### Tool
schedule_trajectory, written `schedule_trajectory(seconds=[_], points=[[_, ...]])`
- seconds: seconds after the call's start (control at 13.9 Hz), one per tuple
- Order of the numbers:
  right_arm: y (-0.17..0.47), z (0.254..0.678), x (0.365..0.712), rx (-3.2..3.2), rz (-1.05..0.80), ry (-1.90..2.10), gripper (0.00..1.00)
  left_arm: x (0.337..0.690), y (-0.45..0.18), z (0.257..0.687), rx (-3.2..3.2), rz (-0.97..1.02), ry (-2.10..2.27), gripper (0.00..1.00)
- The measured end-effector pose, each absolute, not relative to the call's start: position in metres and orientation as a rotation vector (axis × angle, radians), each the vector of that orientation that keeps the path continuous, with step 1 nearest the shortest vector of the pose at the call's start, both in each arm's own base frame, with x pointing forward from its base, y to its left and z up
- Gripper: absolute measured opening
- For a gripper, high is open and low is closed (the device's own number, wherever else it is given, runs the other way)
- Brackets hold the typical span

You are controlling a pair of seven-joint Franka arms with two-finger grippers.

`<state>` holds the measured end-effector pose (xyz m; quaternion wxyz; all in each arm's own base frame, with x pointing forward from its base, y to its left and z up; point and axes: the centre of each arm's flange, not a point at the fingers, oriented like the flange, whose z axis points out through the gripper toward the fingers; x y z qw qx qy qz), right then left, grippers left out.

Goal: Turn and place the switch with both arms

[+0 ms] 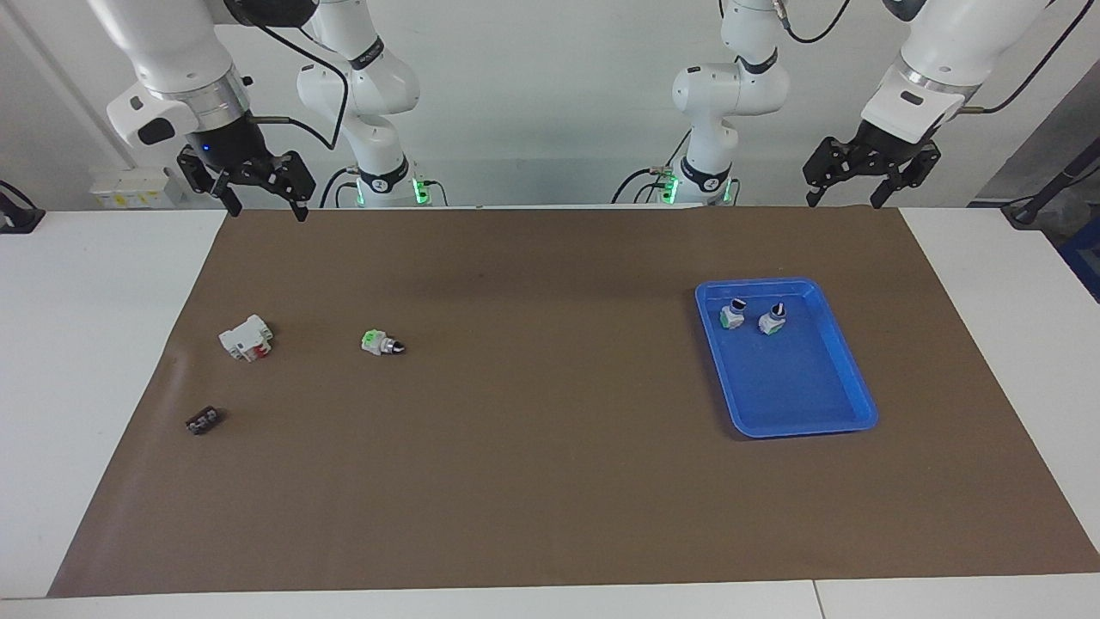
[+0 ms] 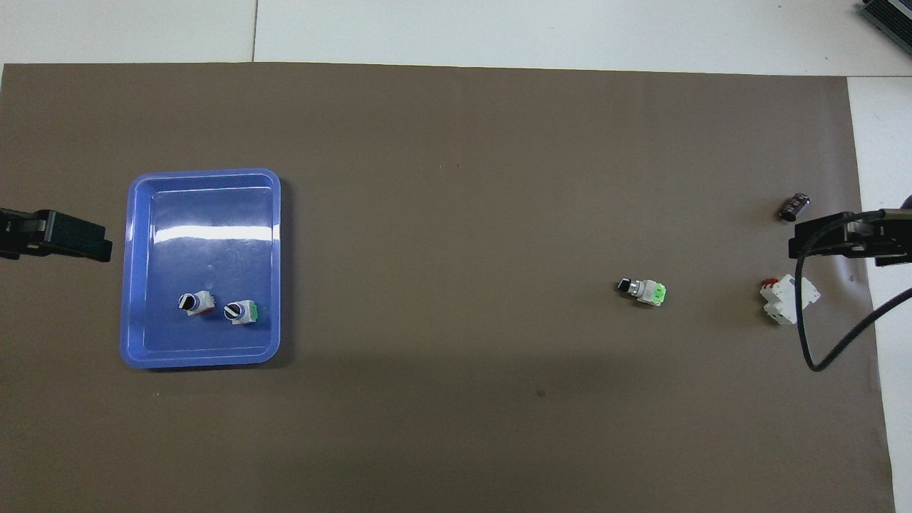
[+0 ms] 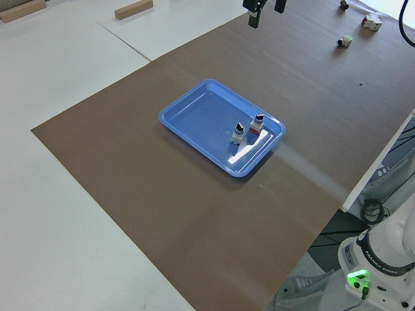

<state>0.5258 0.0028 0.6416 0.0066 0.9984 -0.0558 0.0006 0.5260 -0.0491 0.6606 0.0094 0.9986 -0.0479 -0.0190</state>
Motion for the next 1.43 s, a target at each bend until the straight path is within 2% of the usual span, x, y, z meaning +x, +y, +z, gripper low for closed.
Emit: schedule_trajectory(seconds=[0.14, 0.29, 0.65, 0.79, 0.93, 1.08, 1.43], points=[[0.001, 0.638, 0.525, 3.121, 0.014, -0.222, 1.00, 0.526, -0.049, 0.661, 3.119, -0.060, -0.150, 1.00], [-0.003, 0.622, 0.531, 3.098, 0.108, -0.496, 1.00, 0.526, -0.049, 0.661, 3.119, -0.060, -0.150, 1.00], [0.017, 0.532, 0.544, 2.887, 0.190, -1.340, 1.00, 0.526, -0.049, 0.660, 3.119, -0.060, -0.150, 1.00], [0.026, 0.493, 0.552, 2.729, 0.134, -1.710, 1.00, 0.526, -0.049, 0.660, 3.119, -0.060, -0.150, 1.00], [0.032, 0.450, 0.568, 2.597, -0.021, -2.091, 1.00, 0.526, -0.049, 0.660, 3.119, -0.060, -0.150, 1.00], [0.031, 0.403, 0.577, 2.460, -0.180, -2.304, 1.00, 0.526, -0.049, 0.660, 3.119, -0.060, -0.150, 1.00], [0.008, 0.322, 0.550, 2.208, -0.410, -2.561, 1.00, 0.526, -0.049, 0.660, 3.119, -0.060, -0.150, 1.00]])
